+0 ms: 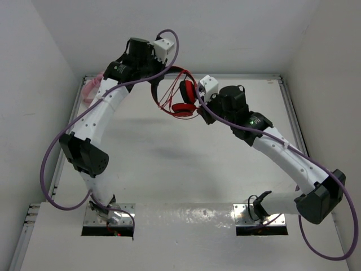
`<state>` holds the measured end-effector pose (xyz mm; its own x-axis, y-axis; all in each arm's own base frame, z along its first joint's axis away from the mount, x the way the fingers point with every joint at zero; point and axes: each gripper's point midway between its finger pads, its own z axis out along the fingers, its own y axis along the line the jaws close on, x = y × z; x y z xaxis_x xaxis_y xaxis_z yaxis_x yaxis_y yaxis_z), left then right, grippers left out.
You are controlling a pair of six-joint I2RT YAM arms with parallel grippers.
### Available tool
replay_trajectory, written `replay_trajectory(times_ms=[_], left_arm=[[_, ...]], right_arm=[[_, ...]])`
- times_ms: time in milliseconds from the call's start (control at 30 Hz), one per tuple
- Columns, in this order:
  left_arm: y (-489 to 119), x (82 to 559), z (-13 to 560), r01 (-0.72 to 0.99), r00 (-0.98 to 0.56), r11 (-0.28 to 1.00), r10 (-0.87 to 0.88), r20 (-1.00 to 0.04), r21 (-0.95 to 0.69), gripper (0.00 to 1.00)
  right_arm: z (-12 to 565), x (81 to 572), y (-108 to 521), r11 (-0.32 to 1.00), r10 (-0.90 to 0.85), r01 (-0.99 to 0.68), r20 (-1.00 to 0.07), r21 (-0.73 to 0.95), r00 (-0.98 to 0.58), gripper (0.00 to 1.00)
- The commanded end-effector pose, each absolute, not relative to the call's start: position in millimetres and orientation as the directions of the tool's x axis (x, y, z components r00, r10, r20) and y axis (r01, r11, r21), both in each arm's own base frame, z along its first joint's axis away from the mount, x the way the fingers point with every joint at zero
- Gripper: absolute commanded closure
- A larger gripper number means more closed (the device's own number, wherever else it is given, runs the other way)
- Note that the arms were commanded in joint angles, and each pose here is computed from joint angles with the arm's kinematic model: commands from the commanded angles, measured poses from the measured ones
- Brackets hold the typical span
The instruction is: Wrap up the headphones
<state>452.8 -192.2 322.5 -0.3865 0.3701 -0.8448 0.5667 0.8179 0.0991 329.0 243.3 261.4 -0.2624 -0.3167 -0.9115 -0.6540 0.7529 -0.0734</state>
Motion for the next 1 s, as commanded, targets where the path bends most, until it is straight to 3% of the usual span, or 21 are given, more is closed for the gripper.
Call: replay_trajectory(times_ms=[0, 300, 567, 967], left_arm=[[-160, 473, 361, 0.378, -0.285, 0.88, 0.407, -0.868, 0.288, 1.0], [-159, 473, 349, 0.375, -0.296, 0.872, 0.436, -0.85, 0.316, 1.0], [-135, 485, 361, 0.248, -0.274, 0.875, 0.475, -0.836, 0.416, 1.0], [-179, 468, 359, 0.428, -0.277, 0.88, 0.345, -0.897, 0.206, 1.0]], right_arm=[[296, 317, 259, 0.684, -0.316, -0.726, -0.926, -0.072, -0.206, 1.0], [297, 302, 274, 0.536, -0.445, -0.837, -0.879, -0.11, -0.17, 1.0], [293, 311, 226, 0.597, -0.604, -0.748, -0.775, -0.289, -0.183, 1.0], [261, 284, 262, 0.49, -0.566, -0.869, -0.782, -0.067, -0.259, 1.0]])
